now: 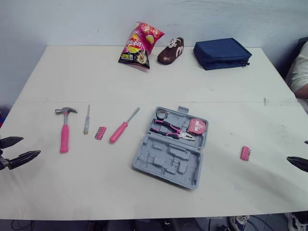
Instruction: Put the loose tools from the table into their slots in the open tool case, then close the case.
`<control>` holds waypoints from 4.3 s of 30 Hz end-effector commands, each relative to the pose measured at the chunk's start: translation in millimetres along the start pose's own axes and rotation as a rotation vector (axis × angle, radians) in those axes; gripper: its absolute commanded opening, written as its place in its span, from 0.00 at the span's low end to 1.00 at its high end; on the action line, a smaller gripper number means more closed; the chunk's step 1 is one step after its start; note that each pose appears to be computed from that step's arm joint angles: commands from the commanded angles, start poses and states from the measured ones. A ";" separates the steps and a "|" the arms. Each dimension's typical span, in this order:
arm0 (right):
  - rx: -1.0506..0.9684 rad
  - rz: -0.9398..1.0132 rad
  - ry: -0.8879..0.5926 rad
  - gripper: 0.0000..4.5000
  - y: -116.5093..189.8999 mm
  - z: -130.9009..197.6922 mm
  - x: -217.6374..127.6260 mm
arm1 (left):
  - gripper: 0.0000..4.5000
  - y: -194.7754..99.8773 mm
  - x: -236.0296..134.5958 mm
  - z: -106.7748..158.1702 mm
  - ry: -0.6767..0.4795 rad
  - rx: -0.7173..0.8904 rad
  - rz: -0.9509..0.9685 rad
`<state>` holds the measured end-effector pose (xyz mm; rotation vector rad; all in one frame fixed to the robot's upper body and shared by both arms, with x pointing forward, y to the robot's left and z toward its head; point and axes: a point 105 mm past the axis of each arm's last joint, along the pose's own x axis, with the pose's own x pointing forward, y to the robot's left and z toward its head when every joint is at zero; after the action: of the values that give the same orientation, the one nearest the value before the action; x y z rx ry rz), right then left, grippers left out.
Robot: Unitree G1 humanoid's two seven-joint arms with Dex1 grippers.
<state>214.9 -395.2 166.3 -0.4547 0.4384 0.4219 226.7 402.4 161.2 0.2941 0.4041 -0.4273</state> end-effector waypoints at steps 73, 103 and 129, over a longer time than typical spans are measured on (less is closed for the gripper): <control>-0.133 0.383 -0.131 0.01 151.4 71.2 134.6 | 0.00 -247.7 186.4 79.3 -0.023 0.285 -0.717; 0.159 -0.060 -0.107 1.00 -13.4 21.4 -12.2 | 0.99 -31.1 -38.4 -11.3 -0.033 -0.220 0.207; -0.130 0.685 -0.603 1.00 182.4 207.9 66.3 | 0.99 -104.2 134.9 78.9 -0.052 -0.346 0.294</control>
<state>247.4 -128.7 237.5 -0.2697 -0.0175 1.1892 311.8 231.5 152.3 -0.0137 0.3627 -0.1285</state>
